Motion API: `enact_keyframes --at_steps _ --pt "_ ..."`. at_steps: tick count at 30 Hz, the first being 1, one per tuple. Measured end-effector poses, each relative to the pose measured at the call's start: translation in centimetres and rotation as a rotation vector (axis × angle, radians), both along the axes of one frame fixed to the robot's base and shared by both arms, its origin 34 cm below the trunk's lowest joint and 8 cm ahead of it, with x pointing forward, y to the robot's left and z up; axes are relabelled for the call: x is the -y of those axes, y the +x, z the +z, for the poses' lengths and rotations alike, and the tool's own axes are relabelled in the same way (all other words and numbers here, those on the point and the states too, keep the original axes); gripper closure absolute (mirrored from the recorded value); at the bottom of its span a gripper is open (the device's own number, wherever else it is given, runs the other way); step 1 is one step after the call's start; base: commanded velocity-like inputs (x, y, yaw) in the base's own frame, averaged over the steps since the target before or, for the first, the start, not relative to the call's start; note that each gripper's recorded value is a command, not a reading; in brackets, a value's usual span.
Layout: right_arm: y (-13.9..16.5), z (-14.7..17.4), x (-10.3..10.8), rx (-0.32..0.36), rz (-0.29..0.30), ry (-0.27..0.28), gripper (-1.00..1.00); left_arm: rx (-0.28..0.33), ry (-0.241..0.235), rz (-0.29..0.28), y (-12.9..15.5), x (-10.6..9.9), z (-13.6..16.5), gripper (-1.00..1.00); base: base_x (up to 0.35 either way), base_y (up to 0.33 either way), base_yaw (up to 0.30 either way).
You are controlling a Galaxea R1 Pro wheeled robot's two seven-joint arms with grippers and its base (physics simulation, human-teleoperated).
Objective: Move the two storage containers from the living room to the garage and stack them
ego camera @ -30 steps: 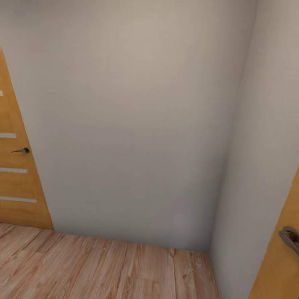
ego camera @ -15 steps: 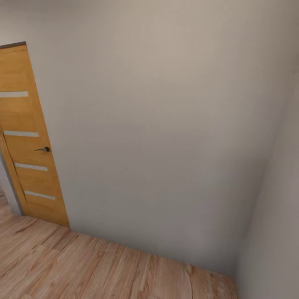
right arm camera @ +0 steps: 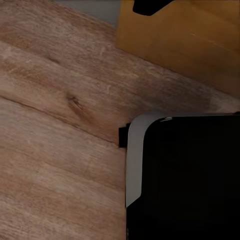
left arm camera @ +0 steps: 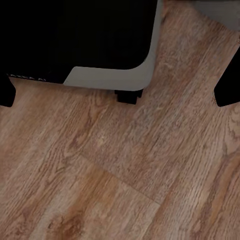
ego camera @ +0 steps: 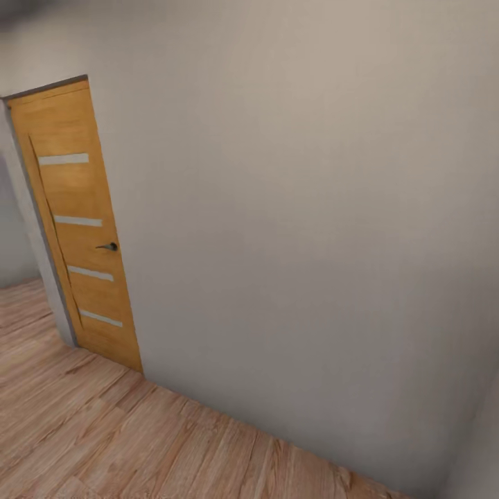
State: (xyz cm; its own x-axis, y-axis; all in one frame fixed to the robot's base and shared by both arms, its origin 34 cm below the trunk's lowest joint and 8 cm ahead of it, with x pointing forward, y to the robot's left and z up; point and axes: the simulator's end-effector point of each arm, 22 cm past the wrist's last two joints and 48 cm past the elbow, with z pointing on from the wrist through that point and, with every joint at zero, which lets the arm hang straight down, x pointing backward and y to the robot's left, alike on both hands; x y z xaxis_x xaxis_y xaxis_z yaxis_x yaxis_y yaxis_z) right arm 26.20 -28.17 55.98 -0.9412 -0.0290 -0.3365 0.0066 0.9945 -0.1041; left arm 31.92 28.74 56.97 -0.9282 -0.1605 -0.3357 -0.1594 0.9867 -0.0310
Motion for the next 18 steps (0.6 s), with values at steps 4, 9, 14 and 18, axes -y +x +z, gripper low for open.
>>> enact_keyframes --at_steps 4,9,14,18 --pt "-0.01 -0.01 -0.07 0.0 0.001 0.001 -1.0 0.0 0.002 -0.004 0.0 -0.1 0.01 -1.0 0.001 0.0 0.267" --pt "-0.03 -0.01 -0.04 -0.001 0.0 0.002 -1.0 0.0 -0.001 -0.001 0.01 0.06 0.0 -1.0 0.0 0.0 0.268" --pt "-0.07 -0.03 -0.18 -0.002 -0.001 0.004 -1.0 0.0 0.002 -0.002 0.01 -0.09 0.01 -1.0 0.0 0.0 0.268" --pt "-0.07 -0.03 -0.05 -0.002 -0.002 0.004 -1.0 0.0 0.001 -0.003 0.01 0.0 0.0 -1.0 0.0 0.0 0.268"
